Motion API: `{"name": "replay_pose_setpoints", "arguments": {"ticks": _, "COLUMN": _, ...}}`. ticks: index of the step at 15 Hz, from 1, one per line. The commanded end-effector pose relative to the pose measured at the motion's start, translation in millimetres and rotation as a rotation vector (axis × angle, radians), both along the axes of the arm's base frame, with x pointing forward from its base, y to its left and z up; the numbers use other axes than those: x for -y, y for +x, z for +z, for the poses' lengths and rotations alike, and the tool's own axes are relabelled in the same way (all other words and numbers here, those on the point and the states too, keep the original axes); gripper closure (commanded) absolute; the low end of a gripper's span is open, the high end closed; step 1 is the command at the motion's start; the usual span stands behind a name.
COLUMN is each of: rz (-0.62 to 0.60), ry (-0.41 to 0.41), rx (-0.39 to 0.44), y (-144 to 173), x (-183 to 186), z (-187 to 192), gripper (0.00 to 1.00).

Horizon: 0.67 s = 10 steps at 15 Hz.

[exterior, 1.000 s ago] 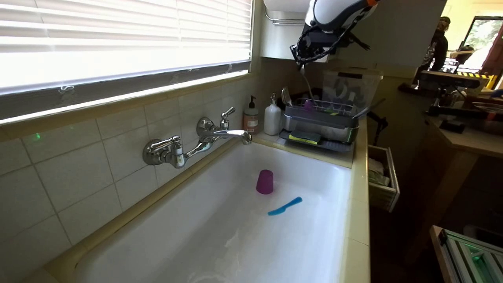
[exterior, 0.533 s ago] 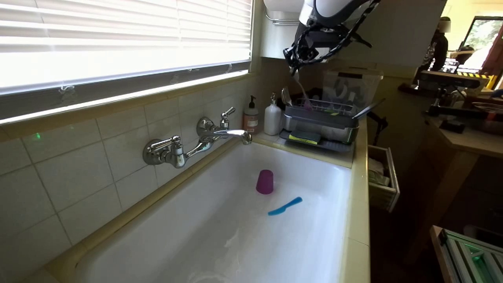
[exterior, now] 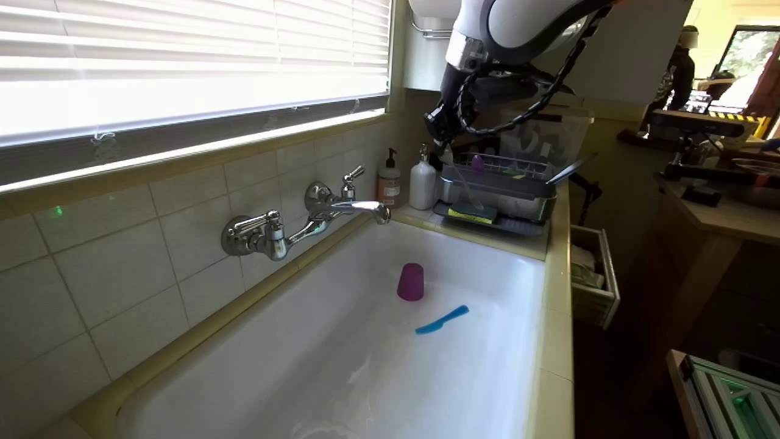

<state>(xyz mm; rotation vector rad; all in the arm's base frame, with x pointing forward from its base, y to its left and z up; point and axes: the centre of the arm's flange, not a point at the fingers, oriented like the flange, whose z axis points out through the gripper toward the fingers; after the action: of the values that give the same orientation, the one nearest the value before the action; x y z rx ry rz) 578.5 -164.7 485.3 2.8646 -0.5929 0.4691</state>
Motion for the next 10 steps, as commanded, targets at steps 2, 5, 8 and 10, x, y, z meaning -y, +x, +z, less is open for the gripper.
{"name": "replay_pose_setpoints", "arguments": {"ticks": 2, "rz": 0.105, "ry": 0.044, "rx": -0.012, "y": -14, "x": -30, "z": -47, "gripper": 0.98}}
{"name": "replay_pose_setpoints", "arguments": {"ticks": 5, "rz": 0.151, "ry": 0.069, "rx": -0.014, "y": -18, "x": -38, "z": -73, "gripper": 0.98}}
{"name": "replay_pose_setpoints", "arguments": {"ticks": 8, "rz": 0.191, "ry": 0.123, "rx": -0.016, "y": -26, "x": -40, "z": -97, "gripper": 0.98}}
{"name": "replay_pose_setpoints", "arguments": {"ticks": 10, "rz": 0.216, "ry": 0.165, "rx": -0.019, "y": -32, "x": -41, "z": -111, "gripper": 0.98}}
